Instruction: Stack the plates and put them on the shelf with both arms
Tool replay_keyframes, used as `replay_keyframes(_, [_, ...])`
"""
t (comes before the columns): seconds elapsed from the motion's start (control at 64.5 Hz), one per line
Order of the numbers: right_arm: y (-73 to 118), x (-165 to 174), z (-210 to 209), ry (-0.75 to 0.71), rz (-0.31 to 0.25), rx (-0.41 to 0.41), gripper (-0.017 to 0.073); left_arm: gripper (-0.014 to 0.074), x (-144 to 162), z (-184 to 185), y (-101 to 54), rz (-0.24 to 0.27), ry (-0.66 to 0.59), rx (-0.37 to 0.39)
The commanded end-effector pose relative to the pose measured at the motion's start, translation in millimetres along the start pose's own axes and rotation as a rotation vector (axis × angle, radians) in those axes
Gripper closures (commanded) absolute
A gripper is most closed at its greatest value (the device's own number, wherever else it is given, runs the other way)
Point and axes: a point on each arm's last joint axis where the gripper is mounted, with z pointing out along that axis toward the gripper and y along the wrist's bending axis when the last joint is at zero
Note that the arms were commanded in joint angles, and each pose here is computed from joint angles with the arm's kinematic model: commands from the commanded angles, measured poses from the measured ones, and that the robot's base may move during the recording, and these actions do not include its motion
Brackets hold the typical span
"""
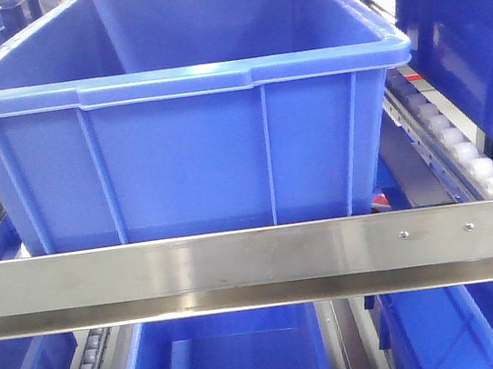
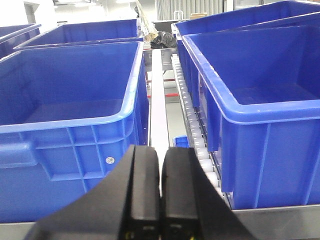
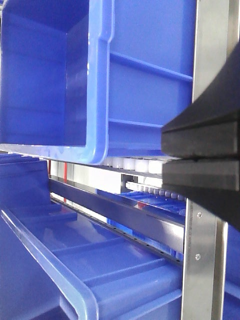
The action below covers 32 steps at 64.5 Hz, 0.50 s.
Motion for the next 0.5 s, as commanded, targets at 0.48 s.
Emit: replay_keyframes(0.48, [-1.3,-9.9,-2.0,-0.112,-0.001,0.017,0.0502,0.0512,-7.5,-2.3,1.0,-0.018,-0.099,-0.013])
